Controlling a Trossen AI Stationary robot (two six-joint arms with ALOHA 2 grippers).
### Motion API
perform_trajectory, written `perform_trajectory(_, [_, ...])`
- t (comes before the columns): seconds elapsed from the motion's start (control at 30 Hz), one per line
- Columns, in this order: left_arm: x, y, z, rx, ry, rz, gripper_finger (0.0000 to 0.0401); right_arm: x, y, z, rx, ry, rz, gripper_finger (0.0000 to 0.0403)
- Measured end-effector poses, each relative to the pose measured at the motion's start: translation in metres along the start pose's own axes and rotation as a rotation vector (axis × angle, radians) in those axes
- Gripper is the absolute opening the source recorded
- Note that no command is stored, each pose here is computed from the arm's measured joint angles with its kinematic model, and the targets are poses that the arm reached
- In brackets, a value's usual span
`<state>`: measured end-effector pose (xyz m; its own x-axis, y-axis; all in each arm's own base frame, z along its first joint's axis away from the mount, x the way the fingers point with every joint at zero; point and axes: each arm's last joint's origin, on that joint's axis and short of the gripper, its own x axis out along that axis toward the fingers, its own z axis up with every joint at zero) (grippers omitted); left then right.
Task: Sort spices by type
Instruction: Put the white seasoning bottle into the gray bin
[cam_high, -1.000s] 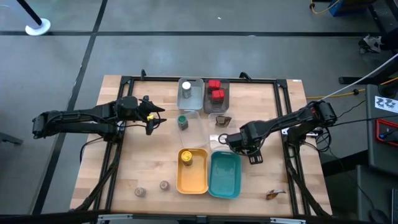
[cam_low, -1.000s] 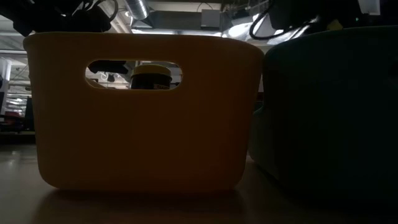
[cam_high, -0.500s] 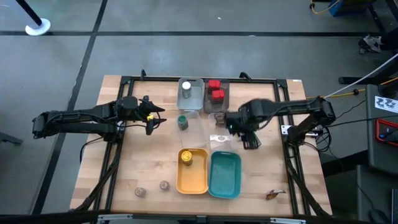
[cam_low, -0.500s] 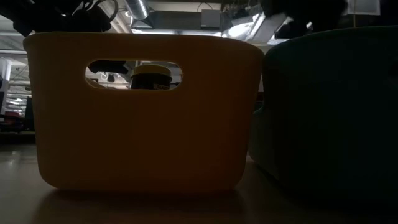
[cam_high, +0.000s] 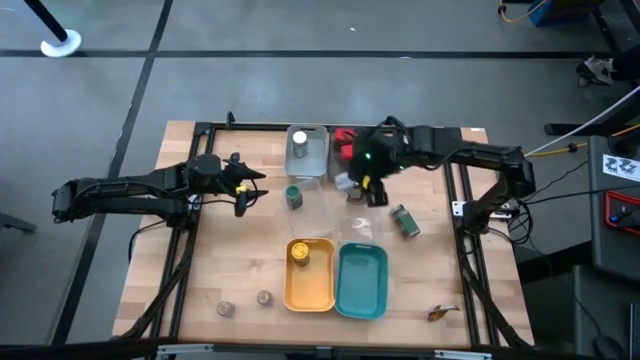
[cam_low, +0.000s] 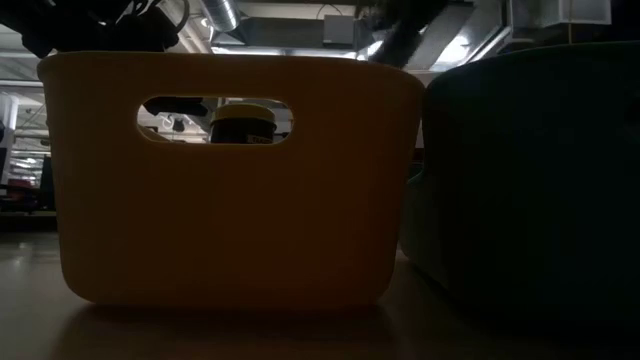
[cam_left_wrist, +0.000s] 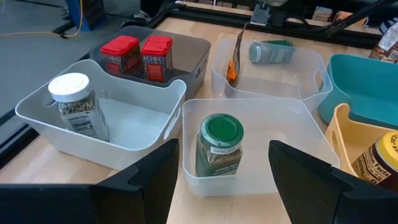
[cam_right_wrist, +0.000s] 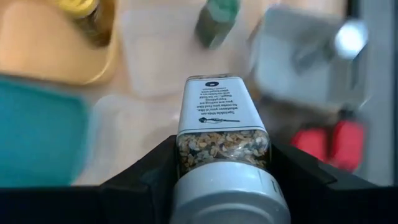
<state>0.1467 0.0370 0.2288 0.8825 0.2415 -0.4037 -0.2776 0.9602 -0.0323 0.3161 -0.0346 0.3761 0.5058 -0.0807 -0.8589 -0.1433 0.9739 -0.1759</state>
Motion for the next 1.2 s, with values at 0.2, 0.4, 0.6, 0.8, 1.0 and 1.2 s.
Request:
perform_trajectory(0.2, [0.000,0.000,0.000,-0.008,0.000,0.000,0.0233,0.034,-0.038,0.008,-0.070,-0.055,-0.063,0.0207])
perform_trajectory(0.4, [0.000,0.000,0.000,-0.011,0.001,0.000,0.0233,0.083,-0.077,0.003,-0.106,-0.011,-0.080,0.0207])
perform_trajectory(0.6, [0.000,0.000,0.000,-0.011,0.001,0.000,0.0233,0.122,-0.107,-0.011,-0.106,0.052,-0.086,0.0208])
perform_trajectory(0.8, [0.000,0.000,0.000,-0.008,0.001,0.000,0.0233,0.136,-0.124,-0.014,-0.135,0.026,-0.126,0.0208])
perform_trajectory(1.0, [0.000,0.000,0.000,-0.008,0.001,0.000,0.0233,0.136,-0.126,-0.012,-0.153,-0.020,-0.109,0.0208])
perform_trajectory(1.2, [0.000,0.000,0.000,-0.029,0.001,0.000,0.0233,0.153,-0.125,-0.015,-0.151,-0.004,-0.064,0.0208])
